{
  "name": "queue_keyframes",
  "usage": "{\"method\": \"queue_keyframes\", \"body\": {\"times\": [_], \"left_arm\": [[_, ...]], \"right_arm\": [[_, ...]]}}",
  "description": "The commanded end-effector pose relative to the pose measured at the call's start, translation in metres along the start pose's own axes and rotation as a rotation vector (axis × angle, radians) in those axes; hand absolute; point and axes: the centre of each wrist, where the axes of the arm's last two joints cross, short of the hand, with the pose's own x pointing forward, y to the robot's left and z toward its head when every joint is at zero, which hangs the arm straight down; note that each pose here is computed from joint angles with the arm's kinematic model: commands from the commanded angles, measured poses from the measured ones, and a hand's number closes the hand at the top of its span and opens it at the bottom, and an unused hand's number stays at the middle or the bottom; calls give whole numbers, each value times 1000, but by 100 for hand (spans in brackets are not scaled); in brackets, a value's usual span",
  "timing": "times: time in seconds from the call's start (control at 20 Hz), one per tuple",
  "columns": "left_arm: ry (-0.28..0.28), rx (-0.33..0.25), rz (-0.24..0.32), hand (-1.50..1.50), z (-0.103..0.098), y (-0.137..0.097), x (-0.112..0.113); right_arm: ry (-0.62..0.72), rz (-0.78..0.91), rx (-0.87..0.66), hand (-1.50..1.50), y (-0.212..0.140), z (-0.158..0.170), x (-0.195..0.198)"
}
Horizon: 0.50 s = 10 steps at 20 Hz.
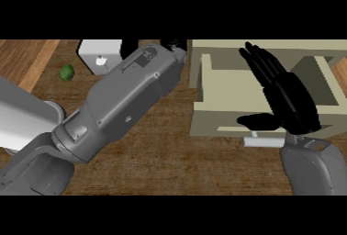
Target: Pick up the can, place it into the drawer and close the drawer
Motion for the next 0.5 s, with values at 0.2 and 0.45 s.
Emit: {"method": "queue_keyframes", "body": {"times": [0.2, 0.45], "left_arm": [[-8, 29, -5, -150, -5, 29, 13], [-33, 44, -22, -150, -11, 46, 23]], "right_arm": [[26, 185, 83, -150, 49, -33, -27], [84, 220, 80, -150, 83, -50, -44]]}}
